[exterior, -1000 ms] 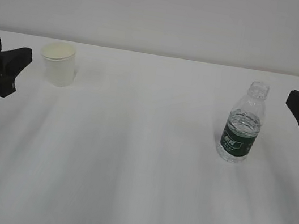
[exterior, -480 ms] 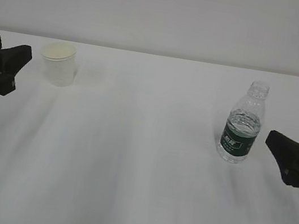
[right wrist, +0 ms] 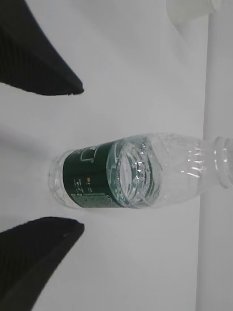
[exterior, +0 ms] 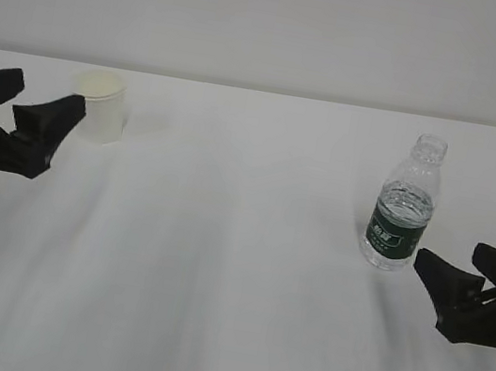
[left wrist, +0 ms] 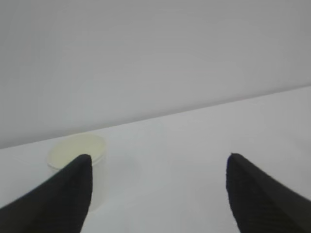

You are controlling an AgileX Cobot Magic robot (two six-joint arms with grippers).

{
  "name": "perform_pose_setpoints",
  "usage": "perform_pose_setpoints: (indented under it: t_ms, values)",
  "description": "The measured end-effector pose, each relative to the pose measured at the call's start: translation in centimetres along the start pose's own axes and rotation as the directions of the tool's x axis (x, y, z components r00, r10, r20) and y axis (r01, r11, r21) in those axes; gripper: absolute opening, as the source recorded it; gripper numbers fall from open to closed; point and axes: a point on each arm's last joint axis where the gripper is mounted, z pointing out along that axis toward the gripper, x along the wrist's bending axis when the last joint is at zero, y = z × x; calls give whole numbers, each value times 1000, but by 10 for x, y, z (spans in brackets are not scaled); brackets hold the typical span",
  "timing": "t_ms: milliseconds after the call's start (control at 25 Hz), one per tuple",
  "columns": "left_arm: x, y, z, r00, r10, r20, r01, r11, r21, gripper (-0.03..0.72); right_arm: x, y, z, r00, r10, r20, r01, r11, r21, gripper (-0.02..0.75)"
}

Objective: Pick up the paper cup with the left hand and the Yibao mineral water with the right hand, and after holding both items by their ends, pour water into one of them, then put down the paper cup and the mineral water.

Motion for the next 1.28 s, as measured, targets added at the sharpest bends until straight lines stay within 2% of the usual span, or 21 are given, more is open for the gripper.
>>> perform_pose_setpoints:
  t_ms: [160, 440, 680, 800, 920, 1280]
  values:
    - [-2, -9, 2, 1000, 8, 25, -9, 999, 35, 652, -3, 0, 1, 999, -29, 27, 29, 1000, -2, 591]
    - [-2, -9, 2, 1000, 9, 30, -10, 1000, 25, 654, -6, 5, 10, 999, -33, 34, 34, 999, -26, 591]
    - [-1, -8, 2, 1000, 2, 14, -2, 1000, 22, 638, -7, -9, 27, 999, -33, -9, 33, 999, 26, 600]
    - [-1, -8, 2, 1000, 2, 13, -2, 1000, 22, 619, -7, -22, 37, 999, -28, -38, 31, 997, 71, 661]
    - [-1, -8, 2, 1000, 1, 12, -2, 1000, 22, 599, -7, -30, 41, 998, -23, -57, 29, 994, 102, 685]
    - [-1, -8, 2, 1000, 1, 12, -2, 1000, 22, 591, -6, -30, 42, 998, -20, -63, 26, 994, 102, 675]
